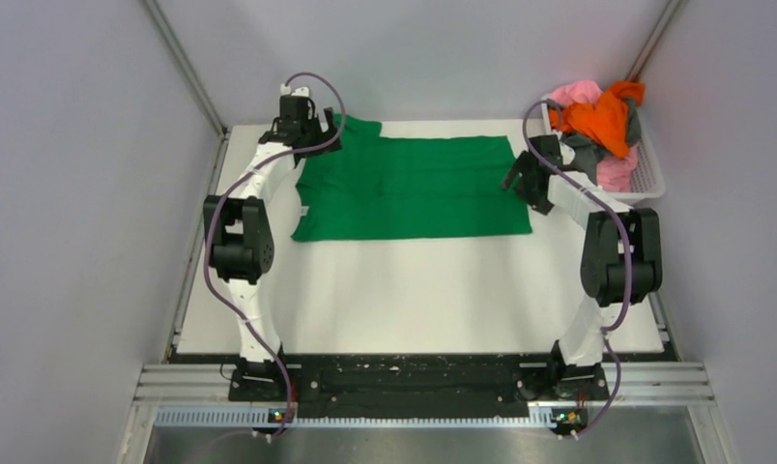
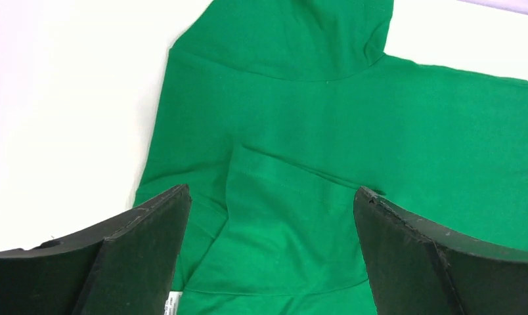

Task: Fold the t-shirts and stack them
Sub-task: Fold the flattened tshirt in 1/3 of the way, then grab the side of the flattened tshirt furthest away from the robot with both arms

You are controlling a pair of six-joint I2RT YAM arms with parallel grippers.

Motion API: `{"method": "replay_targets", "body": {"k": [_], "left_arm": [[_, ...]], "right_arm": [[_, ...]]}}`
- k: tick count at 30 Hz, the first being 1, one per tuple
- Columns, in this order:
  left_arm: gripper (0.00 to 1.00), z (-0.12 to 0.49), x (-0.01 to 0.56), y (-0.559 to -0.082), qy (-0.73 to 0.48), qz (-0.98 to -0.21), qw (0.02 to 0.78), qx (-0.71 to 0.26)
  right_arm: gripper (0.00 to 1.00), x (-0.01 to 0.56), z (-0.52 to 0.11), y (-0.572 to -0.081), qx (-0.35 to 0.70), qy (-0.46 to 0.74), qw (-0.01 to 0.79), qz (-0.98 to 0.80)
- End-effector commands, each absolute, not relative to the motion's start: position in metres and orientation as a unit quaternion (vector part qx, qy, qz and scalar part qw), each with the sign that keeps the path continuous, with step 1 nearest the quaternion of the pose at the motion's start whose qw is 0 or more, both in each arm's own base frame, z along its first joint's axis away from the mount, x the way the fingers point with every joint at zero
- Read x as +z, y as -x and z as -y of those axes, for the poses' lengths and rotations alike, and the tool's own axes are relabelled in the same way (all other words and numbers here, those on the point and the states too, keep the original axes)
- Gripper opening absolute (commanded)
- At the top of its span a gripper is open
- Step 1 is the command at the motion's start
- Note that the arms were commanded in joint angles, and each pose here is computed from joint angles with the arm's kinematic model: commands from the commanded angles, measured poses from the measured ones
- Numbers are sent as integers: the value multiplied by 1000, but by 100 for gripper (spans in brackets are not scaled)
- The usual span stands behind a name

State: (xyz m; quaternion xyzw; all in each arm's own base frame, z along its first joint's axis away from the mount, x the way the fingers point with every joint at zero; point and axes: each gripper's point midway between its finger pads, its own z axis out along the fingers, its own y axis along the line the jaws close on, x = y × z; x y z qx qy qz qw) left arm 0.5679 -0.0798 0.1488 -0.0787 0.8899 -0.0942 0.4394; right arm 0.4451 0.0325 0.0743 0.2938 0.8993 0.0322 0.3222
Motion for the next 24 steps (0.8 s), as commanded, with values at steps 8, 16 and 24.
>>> {"method": "replay_targets", "body": {"k": [8,16,24], "left_arm": [[99,129,133,-502,113,-883,381,-250],[99,133,63,-477,147,-922,265,-241],[99,122,28,-391,206,-929,209,-225]], "right_arm": [[87,81,-118,-434,114,-117,347,-924],[99,40,-141,-448,118,-86,324,-935],[99,5,-121,-347,101,-109,254,-956]]}}
